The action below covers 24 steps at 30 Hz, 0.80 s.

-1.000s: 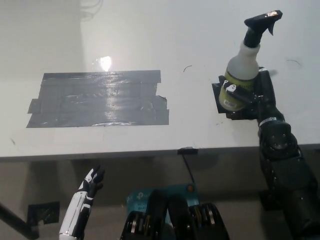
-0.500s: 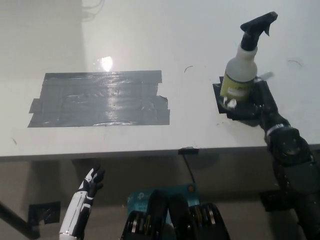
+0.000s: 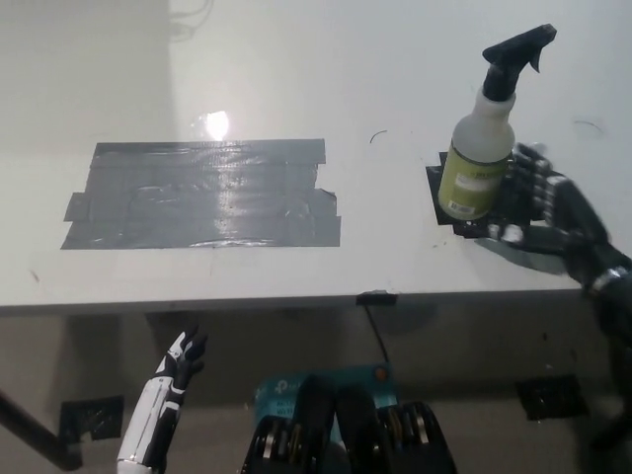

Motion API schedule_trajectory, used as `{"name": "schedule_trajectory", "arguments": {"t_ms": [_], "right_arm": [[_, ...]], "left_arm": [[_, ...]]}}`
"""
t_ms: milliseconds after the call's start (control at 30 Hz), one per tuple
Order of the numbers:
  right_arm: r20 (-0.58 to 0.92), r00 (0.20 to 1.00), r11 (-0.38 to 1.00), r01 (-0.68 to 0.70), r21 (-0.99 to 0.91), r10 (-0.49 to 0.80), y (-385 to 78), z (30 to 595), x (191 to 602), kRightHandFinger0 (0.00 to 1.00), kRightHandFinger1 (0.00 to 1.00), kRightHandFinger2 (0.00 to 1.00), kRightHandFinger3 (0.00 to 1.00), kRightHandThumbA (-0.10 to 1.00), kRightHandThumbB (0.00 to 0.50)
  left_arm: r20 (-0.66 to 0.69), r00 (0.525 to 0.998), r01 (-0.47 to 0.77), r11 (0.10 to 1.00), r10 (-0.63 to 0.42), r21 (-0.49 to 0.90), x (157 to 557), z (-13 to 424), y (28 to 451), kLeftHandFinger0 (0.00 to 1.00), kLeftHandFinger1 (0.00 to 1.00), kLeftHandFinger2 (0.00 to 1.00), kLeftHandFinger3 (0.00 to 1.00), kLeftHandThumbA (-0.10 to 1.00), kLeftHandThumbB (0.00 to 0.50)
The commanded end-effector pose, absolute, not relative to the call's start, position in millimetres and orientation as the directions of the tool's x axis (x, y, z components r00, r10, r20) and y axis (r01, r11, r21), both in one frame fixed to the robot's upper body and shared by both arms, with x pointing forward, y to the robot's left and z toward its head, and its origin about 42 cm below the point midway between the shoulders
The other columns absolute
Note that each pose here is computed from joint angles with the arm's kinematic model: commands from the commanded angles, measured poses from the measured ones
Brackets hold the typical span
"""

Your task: A person hands a spray bottle to the robot which it grabs with its right hand and places on the black spot infront of it on the table

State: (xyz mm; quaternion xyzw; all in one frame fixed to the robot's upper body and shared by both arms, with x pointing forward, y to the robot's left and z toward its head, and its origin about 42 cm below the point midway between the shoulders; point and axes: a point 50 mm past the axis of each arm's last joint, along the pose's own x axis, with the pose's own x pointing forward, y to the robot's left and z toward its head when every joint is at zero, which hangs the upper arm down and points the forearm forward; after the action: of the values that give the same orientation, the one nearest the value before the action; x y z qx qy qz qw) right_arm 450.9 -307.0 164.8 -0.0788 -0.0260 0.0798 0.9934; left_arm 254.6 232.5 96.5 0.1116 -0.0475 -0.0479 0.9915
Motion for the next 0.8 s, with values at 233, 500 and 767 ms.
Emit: {"name": "schedule_trajectory", "arguments": {"t_ms": [233, 500, 767], "right_arm": [[0.344, 0.917, 0.979, -0.204, -0.029, 0.201, -336.9, 241.3, 350.8, 1.0, 1.0, 1.0, 1.0, 1.0, 0.41], [0.409, 0.841, 0.931, -0.358, -0.068, 0.353, -269.5, 227.8, 245.8, 1.0, 1.0, 1.0, 1.0, 1.0, 0.497], [0.242, 0.902, 0.934, -0.351, -0.069, 0.357, -235.4, 164.7, 225.6, 1.0, 1.0, 1.0, 1.0, 1.0, 0.429]], "left_arm": [[0.142, 0.981, 0.089, 0.959, -0.131, 0.269, 262.0, 106.3, 237.1, 1.0, 1.0, 1.0, 1.0, 1.0, 0.005], [0.127, 0.983, 0.093, 0.962, -0.129, 0.256, 258.2, 101.3, 234.8, 1.0, 1.0, 1.0, 1.0, 1.0, 0.031], [0.092, 0.988, 0.095, 0.964, -0.121, 0.248, 243.2, 93.7, 236.1, 1.0, 1.0, 1.0, 1.0, 1.0, 0.04]]}}
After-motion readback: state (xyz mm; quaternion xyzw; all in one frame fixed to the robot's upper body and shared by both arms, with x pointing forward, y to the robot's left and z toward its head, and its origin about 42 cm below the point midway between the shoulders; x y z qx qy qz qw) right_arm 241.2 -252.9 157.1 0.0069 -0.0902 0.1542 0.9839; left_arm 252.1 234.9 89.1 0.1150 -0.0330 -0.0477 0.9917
